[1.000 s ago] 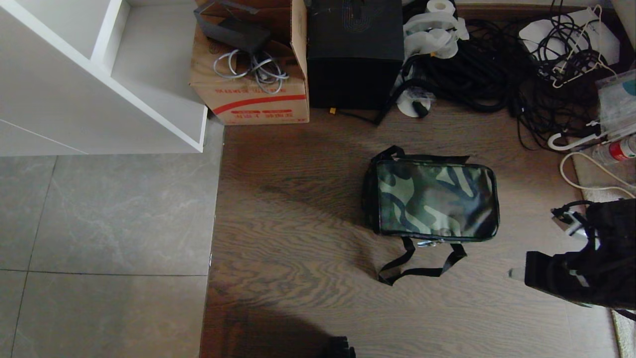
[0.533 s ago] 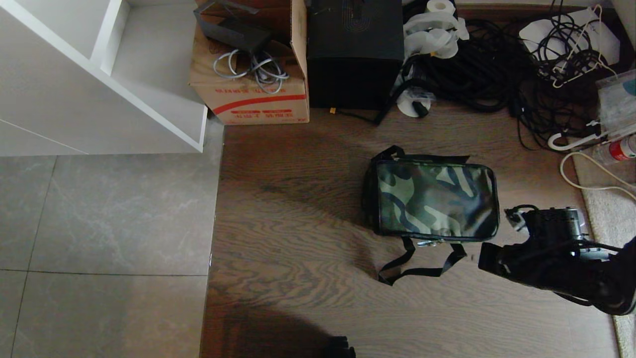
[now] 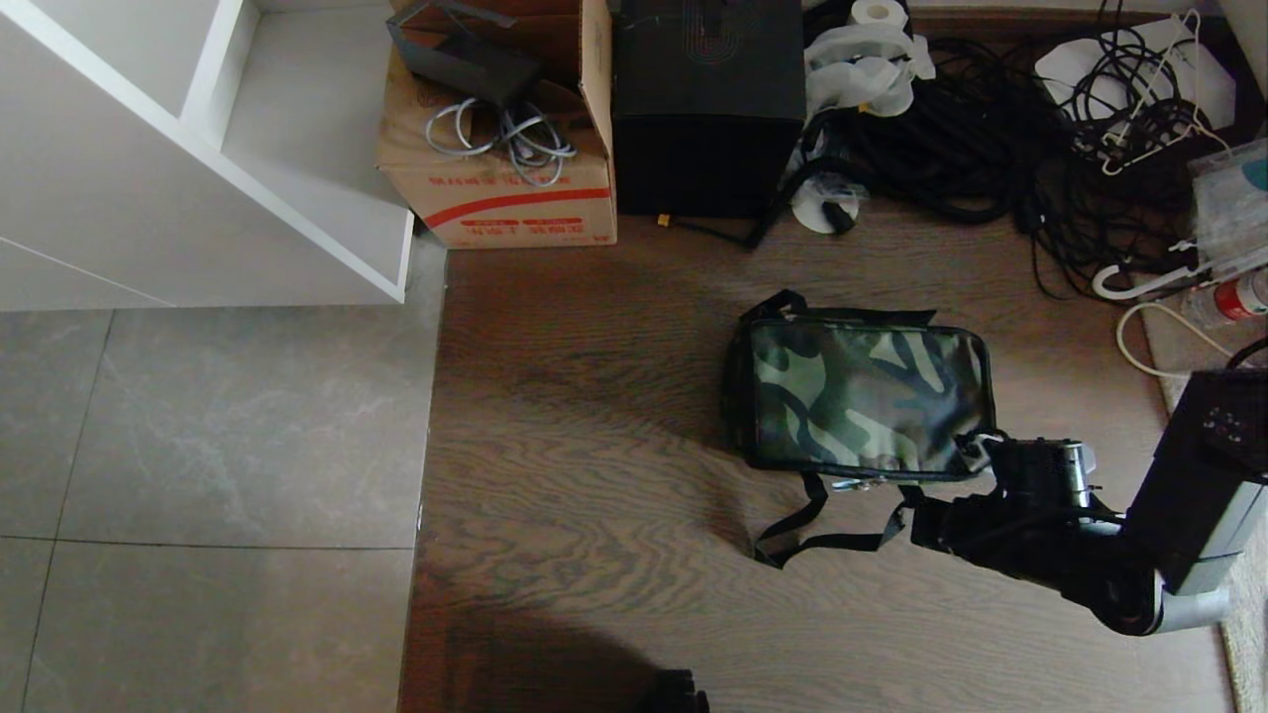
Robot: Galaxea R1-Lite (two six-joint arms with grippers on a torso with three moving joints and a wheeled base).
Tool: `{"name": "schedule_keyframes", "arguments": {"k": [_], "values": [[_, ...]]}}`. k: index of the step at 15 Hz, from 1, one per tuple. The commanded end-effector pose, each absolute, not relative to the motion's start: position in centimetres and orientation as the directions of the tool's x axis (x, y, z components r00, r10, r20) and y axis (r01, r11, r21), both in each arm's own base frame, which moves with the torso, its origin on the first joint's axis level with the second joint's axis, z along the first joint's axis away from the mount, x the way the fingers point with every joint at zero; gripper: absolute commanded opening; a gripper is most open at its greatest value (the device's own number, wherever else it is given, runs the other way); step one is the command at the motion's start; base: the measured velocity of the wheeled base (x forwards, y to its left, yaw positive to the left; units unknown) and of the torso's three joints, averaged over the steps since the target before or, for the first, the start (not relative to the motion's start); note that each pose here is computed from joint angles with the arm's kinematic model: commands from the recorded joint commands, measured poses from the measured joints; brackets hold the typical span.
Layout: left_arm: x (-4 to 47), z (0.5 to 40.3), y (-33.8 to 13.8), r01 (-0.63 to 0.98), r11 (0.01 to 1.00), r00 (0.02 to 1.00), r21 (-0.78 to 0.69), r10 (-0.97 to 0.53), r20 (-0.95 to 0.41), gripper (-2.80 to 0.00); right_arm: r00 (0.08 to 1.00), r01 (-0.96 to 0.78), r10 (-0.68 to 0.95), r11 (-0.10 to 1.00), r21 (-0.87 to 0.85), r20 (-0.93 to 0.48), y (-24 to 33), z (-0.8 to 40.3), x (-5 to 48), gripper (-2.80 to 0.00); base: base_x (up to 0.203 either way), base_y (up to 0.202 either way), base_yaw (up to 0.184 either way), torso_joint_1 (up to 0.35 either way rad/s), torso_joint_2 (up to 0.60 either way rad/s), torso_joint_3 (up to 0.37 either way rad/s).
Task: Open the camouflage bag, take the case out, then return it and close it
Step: Open the top of the storage box
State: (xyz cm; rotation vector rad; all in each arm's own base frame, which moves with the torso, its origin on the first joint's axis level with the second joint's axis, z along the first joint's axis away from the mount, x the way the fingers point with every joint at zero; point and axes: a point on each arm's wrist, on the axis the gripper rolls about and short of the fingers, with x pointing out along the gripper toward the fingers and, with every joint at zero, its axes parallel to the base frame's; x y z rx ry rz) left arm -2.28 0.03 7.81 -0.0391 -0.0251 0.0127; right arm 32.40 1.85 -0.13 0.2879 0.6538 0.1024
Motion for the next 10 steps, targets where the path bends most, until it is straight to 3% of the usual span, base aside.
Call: {"name": "schedule_keyframes", "arguments": {"k": [1,10], "values": [[-2.2,7.6,0.0,-0.013,0.999,1.0,-0.04,0.014,0.017,-2.8,0.797,-0.008,0.185,0.955,0.297,-0.574,2.0,-1.1,33.1,-2.8,0.0,0.0,0.0,0.0,0.0,0.0],[-2.2,7.6,0.0,-0.013,0.999,1.0,-0.04,0.014,0.016,-2.8,0.892,-0.138,0.245,0.948,0.286,-0.381,4.5,0.2,35.0,-2.8,0.0,0.0,0.0,0.0,0.0,0.0]]}}
